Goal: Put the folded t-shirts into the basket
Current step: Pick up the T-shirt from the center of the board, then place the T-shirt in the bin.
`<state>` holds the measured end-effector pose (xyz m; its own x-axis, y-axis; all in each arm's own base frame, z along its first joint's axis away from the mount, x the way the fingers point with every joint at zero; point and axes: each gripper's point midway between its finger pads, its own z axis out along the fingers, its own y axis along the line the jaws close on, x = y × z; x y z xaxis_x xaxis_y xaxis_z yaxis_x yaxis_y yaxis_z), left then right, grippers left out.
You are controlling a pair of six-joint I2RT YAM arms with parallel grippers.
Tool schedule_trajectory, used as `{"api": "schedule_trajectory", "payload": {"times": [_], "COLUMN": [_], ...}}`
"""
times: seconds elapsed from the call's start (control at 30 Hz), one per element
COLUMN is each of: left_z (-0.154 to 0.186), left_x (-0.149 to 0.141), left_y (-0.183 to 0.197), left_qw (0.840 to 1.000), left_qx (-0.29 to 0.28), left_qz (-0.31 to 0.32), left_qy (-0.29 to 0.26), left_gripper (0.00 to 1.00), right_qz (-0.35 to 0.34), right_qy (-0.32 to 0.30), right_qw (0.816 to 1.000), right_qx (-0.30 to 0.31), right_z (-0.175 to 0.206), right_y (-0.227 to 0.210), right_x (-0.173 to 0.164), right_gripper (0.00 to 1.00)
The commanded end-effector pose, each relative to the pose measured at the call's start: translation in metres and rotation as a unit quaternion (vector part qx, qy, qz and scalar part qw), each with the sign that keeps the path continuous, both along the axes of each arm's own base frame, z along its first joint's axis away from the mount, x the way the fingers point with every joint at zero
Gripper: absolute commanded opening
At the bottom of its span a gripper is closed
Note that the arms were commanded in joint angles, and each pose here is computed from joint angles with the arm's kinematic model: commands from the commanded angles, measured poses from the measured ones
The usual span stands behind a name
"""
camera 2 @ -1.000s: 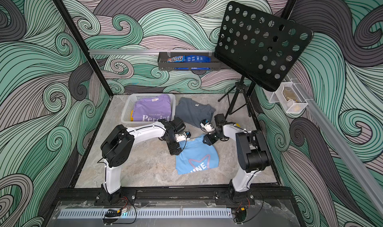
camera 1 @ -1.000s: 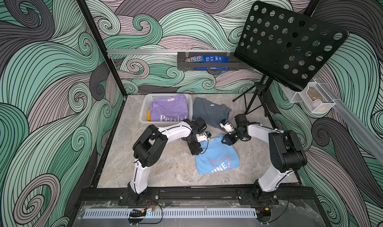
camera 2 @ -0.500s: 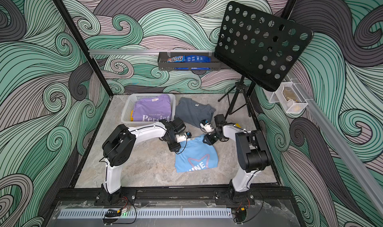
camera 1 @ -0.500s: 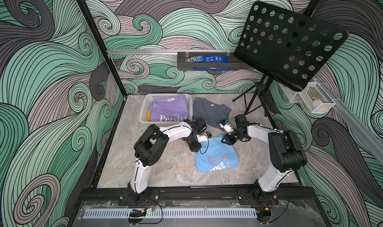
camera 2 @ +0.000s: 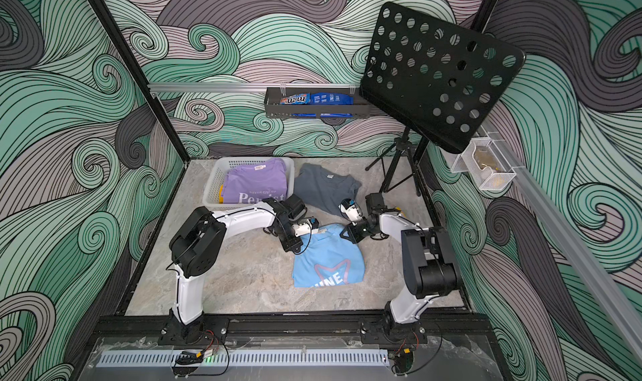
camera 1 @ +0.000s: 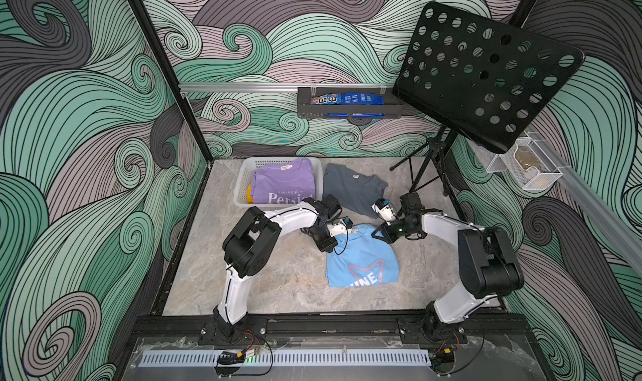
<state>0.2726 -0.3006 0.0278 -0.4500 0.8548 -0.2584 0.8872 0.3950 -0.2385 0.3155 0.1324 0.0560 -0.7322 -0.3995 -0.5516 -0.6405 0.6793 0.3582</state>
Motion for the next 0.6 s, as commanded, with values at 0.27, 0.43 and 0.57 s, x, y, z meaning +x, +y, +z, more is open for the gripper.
{"api": "schedule_trajectory", "payload": {"times": [0.27, 0.43, 0.57], "left_z": [0.097, 0.142, 0.182], "left_x": [0.024, 0.04, 0.055], "left_y": [0.029, 0.059, 0.086], "left_qw": [0.995, 0.992, 0.986], "left_qx": [-0.089, -0.081, -0.077], "left_qz": [0.0, 0.027, 0.059], "left_qy": [-0.054, -0.088, -0.132], "left_gripper": [0.0, 0.0, 0.0], "right_qz": [0.046, 0.064, 0.073], "right_qy": [-0.139, -0.202, -0.253], "right_qw": [0.979, 0.96, 0.94], "right_qx": [0.14, 0.183, 0.218], "right_z": [0.123, 0.183, 0.227], "right_y": [0.049, 0.08, 0.109], "right_x": [0.012, 0.019, 0.02], "right_gripper": [0.0, 0.0, 0.0]}}
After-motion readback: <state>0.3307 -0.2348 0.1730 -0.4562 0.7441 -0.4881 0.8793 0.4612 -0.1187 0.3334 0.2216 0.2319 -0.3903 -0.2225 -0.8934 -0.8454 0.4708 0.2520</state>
